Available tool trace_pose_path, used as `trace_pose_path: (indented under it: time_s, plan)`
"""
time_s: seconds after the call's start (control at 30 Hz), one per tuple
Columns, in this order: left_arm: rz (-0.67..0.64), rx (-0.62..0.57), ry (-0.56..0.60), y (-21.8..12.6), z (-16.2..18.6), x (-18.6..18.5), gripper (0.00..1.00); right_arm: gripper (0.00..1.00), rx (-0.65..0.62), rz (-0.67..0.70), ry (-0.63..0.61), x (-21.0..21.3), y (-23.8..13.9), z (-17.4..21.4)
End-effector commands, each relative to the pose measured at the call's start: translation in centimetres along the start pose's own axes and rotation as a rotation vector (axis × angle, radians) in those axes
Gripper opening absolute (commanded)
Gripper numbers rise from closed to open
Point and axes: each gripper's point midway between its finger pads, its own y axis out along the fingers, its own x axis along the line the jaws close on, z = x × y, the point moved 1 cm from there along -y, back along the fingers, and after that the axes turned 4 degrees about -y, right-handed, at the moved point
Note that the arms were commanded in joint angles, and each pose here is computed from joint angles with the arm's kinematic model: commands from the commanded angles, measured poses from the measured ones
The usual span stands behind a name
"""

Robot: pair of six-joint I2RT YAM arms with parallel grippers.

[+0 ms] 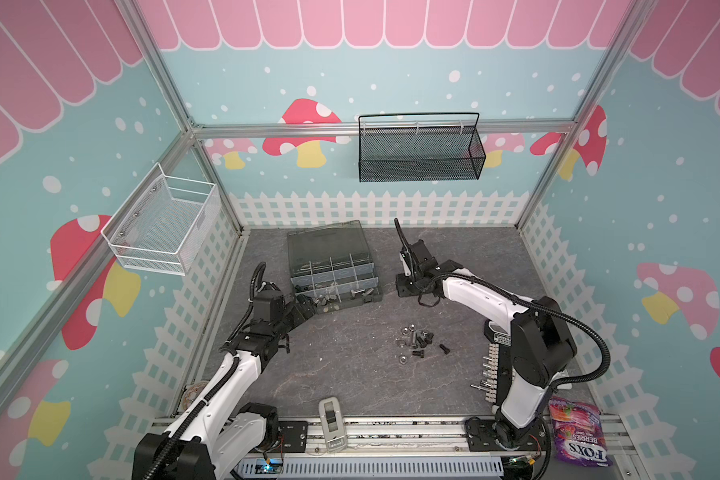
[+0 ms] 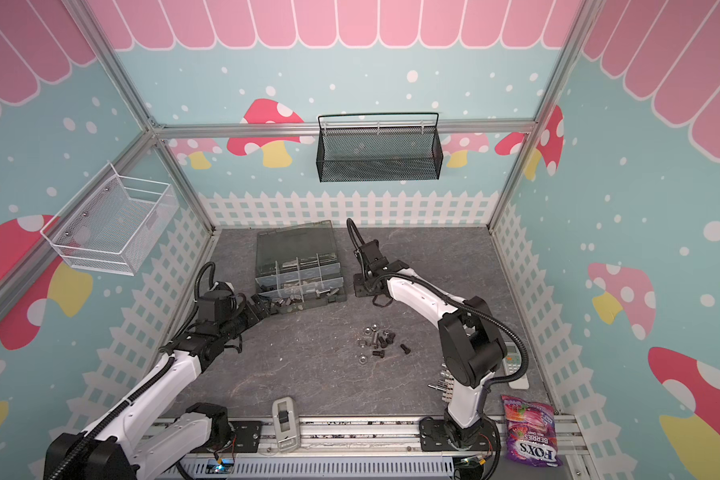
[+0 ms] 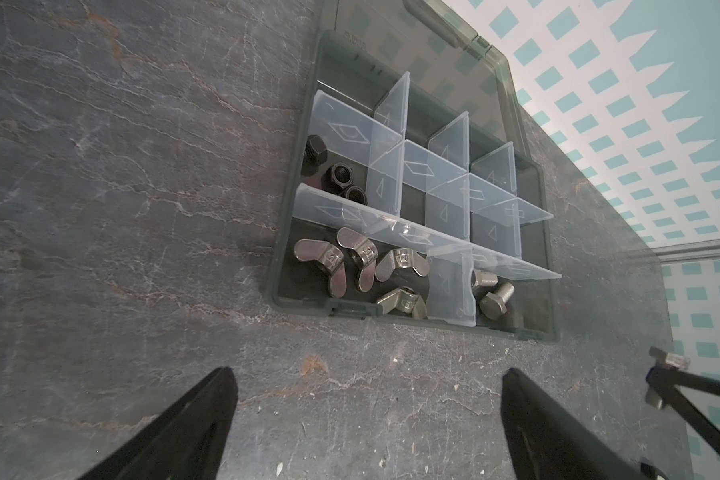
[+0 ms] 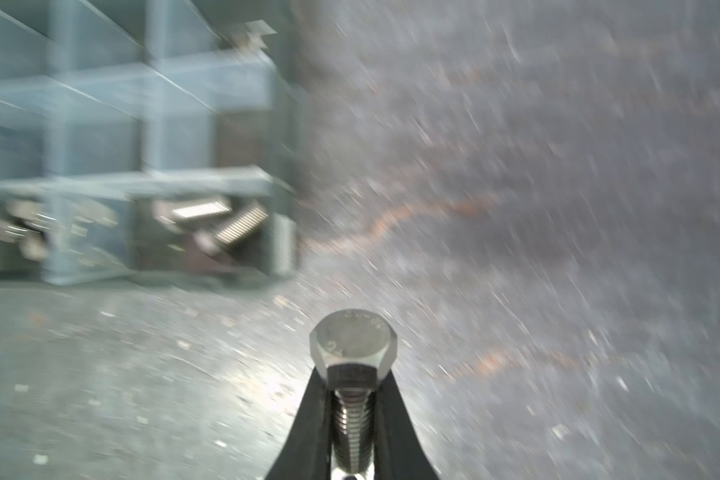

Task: Sort the screws and nuts into containers
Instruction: 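Carry the silver bolt with the right gripper over the organizer, then lower the silver bolt into the bolt compartment and open the right gripper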

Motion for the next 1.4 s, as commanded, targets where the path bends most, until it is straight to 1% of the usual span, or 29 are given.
trace_pose_path:
  time_s: [0.0, 0.03, 0.23, 0.43, 0.53, 1.03, 1.23, 1.37]
  plan:
    - [0.020, -0.026, -0.014, -0.2, -0.9, -0.7, 1.00, 0.00, -0.022, -0.084, -0.069, 3.6, 1.0, -1.6]
    - [0.019, -0.027, -0.014, -0.2, -0.9, -0.7, 1.00, 0.00, -0.009, -0.096, -0.083, 4.4, 2.0, -1.6]
    - [0.020, -0.028, -0.018, -0.2, -0.9, -0.6, 1.00, 0.01, -0.014, -0.194, -0.129, 9.4, 3.7, -2.9]
    - [0.019, -0.026, -0.018, -0.2, -0.8, -0.5, 1.00, 0.01, 0.005, -0.245, -0.151, 12.8, 6.0, -2.7]
    - [0.021, -0.026, -0.016, -0.2, -0.9, -0.6, 1.00, 0.01, 0.007, -0.258, -0.153, 13.7, 6.9, -2.8]
    - [0.020, -0.025, -0.013, 0.0, -1.0, -0.8, 1.00, 0.09, 0.072, -0.274, -0.126, 14.5, 10.0, -1.3]
    - [0.021, -0.020, -0.012, 0.1, -0.9, -0.8, 1.00, 0.15, 0.087, -0.267, -0.125, 14.4, 10.9, -0.8]
    - [0.021, -0.023, -0.014, 0.0, -0.9, -0.7, 1.00, 0.15, 0.088, -0.252, -0.127, 14.3, 10.9, -0.7]
